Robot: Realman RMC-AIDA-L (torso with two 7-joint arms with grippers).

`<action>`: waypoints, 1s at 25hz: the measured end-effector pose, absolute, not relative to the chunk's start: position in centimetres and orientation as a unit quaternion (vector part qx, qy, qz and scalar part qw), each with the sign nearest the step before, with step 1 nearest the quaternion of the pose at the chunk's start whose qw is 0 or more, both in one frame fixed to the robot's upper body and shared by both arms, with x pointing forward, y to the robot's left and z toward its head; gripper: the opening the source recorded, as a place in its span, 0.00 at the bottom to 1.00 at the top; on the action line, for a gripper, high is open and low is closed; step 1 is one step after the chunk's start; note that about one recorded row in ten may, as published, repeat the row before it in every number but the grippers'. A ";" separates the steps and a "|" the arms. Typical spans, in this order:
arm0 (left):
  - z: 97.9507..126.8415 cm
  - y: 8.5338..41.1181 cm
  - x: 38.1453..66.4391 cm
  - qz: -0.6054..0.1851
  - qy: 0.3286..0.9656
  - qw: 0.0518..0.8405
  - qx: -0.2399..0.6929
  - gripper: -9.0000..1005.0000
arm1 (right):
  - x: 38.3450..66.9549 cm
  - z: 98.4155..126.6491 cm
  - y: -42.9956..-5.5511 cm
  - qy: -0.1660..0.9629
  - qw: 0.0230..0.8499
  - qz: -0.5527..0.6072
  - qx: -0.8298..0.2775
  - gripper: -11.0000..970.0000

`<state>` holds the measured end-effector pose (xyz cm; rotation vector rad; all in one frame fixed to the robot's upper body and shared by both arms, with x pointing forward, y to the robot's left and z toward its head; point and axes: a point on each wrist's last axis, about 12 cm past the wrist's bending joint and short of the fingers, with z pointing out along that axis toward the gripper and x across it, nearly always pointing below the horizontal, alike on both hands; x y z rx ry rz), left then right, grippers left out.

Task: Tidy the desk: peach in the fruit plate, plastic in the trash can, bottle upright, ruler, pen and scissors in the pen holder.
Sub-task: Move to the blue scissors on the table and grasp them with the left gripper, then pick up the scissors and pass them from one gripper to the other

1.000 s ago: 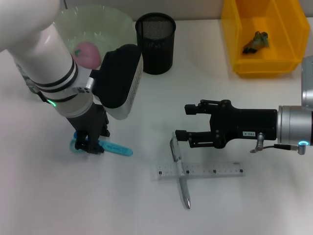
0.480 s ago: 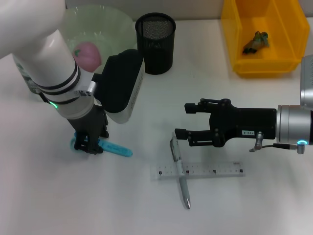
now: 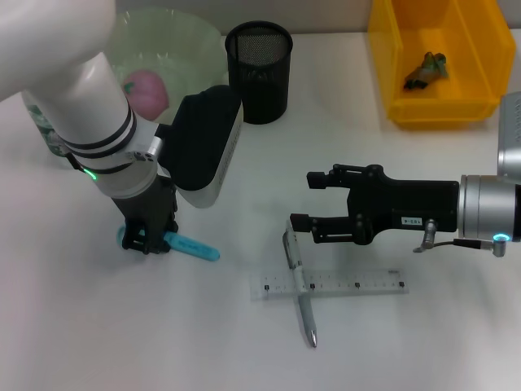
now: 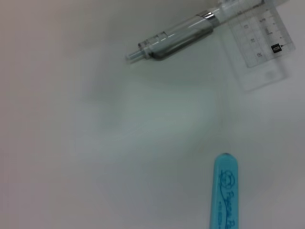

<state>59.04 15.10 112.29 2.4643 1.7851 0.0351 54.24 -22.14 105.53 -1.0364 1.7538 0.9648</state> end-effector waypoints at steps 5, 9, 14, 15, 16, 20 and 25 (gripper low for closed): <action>112.3 14.9 59.0 0.010 0.583 0.039 0.812 0.25 | 54.3 105.5 -22.1 0.703 0.430 0.385 -0.415 0.82; 112.8 14.8 59.0 -0.001 0.586 0.047 0.809 0.25 | 54.3 105.5 -22.1 0.703 0.430 0.385 -0.415 0.82; 113.8 15.0 59.1 -0.034 0.604 0.065 0.794 0.25 | 54.4 105.7 -22.2 0.701 0.435 0.385 -0.414 0.82; 114.0 15.0 59.1 -0.042 0.607 0.070 0.790 0.26 | 54.4 105.8 -22.3 0.701 0.436 0.385 -0.413 0.82; 114.0 15.0 59.1 -0.042 0.607 0.070 0.790 0.26 | 54.4 105.8 -22.4 0.702 0.436 0.384 -0.412 0.82; 114.9 15.8 59.5 -0.074 0.631 0.099 0.766 0.26 | 54.2 105.7 -23.0 0.705 0.439 0.379 -0.408 0.82; 115.1 17.5 59.3 -0.149 0.670 0.148 0.712 0.26 | 53.7 105.8 -23.9 0.702 0.450 0.379 -0.402 0.82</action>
